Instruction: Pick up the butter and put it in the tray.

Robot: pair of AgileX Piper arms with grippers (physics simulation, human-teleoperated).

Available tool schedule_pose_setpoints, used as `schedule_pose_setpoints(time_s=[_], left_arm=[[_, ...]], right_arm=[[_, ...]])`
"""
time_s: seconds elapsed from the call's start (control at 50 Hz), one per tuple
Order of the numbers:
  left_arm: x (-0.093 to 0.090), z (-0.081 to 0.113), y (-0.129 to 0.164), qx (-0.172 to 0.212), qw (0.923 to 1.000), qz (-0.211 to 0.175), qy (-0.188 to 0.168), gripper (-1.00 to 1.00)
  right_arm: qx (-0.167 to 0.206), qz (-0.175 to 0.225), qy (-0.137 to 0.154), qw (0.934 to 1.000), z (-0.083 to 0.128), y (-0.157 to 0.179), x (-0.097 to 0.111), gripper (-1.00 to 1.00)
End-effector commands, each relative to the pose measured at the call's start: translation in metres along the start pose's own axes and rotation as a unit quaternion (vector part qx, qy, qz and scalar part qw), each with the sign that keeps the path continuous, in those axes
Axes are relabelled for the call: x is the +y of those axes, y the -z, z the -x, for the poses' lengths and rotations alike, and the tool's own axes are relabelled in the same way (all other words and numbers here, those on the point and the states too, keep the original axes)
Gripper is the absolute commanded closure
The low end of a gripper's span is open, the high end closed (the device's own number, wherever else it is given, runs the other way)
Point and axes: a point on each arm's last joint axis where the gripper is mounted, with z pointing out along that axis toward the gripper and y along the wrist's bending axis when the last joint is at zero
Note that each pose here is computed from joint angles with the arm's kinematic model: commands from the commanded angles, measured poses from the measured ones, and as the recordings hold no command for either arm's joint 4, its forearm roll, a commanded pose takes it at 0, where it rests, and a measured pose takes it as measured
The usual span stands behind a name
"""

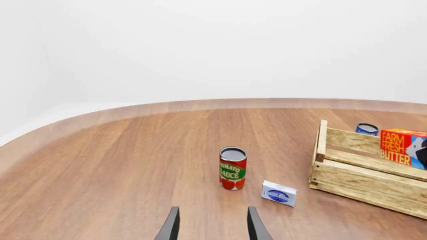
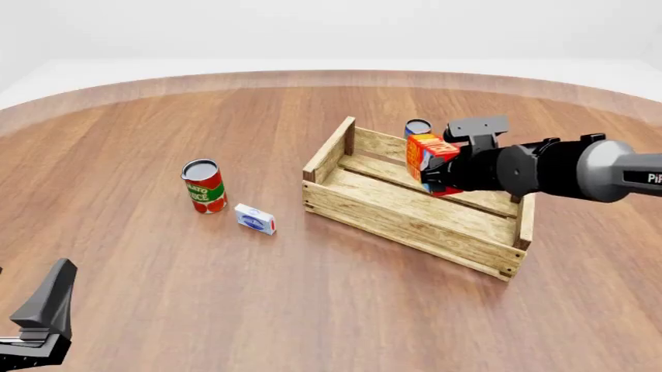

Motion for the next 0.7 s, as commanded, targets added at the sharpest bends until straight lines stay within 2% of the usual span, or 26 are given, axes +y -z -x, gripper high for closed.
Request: schedule_pose_setpoints(time_s=[0.02, 0.7], left_arm=[[0.0000, 0.0000, 0.0000, 0.000, 1.0000, 0.000, 0.000, -1.00], [0.0000, 0.0000, 0.0000, 0.000, 1.0000, 0.000, 0.000, -1.00]], right_arm=[[-0.007, -0.001, -0.011, 0.9999, 0.0070, 0.0011, -0.0006, 1.00], [0.015, 0.001, -0.023, 0.9996, 0.0032, -0.0073, 0.0026, 1.00]])
